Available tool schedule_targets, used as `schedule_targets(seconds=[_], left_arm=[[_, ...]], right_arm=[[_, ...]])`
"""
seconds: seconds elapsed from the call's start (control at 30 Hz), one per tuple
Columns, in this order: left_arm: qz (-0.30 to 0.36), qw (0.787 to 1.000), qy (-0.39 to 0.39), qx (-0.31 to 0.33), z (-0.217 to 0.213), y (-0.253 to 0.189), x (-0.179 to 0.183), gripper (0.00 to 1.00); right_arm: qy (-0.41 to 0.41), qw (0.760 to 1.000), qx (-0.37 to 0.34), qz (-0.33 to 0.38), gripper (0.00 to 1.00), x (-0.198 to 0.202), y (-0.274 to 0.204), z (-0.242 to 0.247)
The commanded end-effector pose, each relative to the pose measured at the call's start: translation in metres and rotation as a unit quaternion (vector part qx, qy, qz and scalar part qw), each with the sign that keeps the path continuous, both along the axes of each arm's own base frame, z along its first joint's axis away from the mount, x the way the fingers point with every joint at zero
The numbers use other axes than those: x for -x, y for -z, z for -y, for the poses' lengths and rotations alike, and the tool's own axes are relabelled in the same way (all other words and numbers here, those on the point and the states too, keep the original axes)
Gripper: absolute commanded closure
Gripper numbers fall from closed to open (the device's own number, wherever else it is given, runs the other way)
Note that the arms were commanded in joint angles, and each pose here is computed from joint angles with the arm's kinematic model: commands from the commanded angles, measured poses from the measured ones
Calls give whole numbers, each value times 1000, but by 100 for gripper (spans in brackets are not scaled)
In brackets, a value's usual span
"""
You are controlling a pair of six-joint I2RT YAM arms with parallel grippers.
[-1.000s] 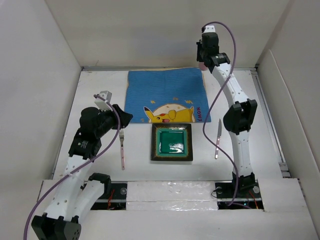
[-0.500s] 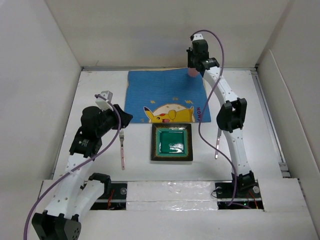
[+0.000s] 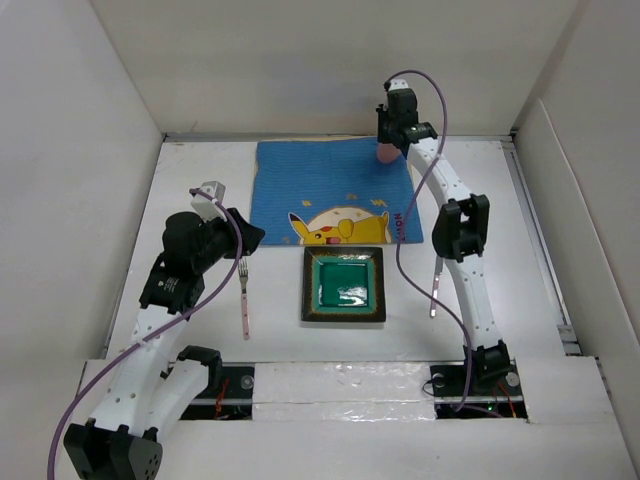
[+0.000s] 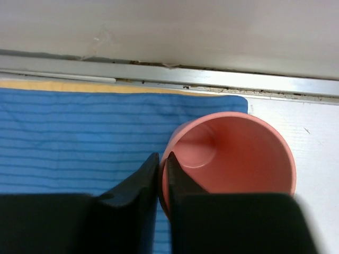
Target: Set the dinner table for one person
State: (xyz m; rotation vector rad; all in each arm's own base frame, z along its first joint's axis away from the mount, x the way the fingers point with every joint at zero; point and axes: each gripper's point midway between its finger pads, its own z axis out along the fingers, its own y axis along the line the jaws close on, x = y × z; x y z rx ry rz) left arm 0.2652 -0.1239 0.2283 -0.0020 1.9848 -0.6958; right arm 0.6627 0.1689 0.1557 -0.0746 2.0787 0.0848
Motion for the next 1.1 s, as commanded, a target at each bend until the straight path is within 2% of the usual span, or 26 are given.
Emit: schedule_targets(seconds=[0.0, 0.07, 0.13, 0.17, 0.2, 0.37, 0.63, 0.67, 0.7, 0.73, 0.77, 0.8, 0.83, 0.87, 0.9, 0.93, 0.97, 1.0, 1.03, 1.07], left_arm=[[40, 999, 1, 0, 0, -27, -5, 70], [39, 999, 0, 0, 0, -26, -5, 70], [39, 999, 1, 0, 1, -27, -6, 70], [39, 999, 1, 0, 1, -27, -6, 70], [40, 999, 1, 1, 1, -27, -6, 70], [43, 999, -1, 1, 0, -29, -5, 70], [52, 999, -5, 4, -2, -32, -3, 70], [55, 998, -5, 5, -1, -33, -2, 70], [55, 998, -5, 5, -1, -33, -2, 70], [55, 998, -5, 6, -1, -34, -2, 70], [55, 998, -4, 6, -1, -34, -1, 70], [58, 998, -4, 7, -1, -34, 0, 71], [60, 998, -5, 6, -2, -35, 0, 73], [61, 998, -6, 6, -2, -36, 0, 76], [62, 998, -6, 7, -2, -36, 1, 93], [62, 998, -6, 7, -3, -37, 2, 100], [65, 998, -8, 6, -3, -39, 2, 100], [65, 998, -10, 4, -5, -39, 4, 100], [66, 998, -15, 3, -6, -39, 3, 100], [63, 998, -13, 3, -6, -37, 3, 100]], right_arm=[[1, 998, -24, 50, 76, -13, -32, -1], [-1, 998, -28, 61, 67, -13, -45, -1], [-4, 996, -36, 78, 53, -10, -66, -2], [-6, 996, -39, 86, 53, -8, -77, -3], [-9, 995, -42, 93, 48, -7, -86, -3], [-26, 986, -69, 147, 44, 12, -160, -5], [-34, 984, -78, 157, 44, 36, -198, -2], [-36, 986, -72, 147, 44, 42, -193, -7], [-40, 986, -72, 147, 54, 50, -197, -11], [-41, 982, -76, 168, 63, 69, -228, -5], [-55, 979, -86, 178, 76, 81, -240, -12], [-63, 986, -81, 132, 100, 91, -198, -13], [-77, 986, -88, 121, 100, 108, -190, -19], [-107, 969, -126, 181, 100, 142, -241, -26], [-138, 975, -136, 110, 100, 167, -166, -34], [-163, 968, -160, 100, 100, 194, -151, -49], [-190, 944, -218, 159, 100, 231, -193, -56], [-186, 952, -225, 90, 100, 261, -119, -56], [-205, 944, -247, 77, 100, 293, -109, -75], [-201, 939, -256, 111, 100, 314, -122, -71]])
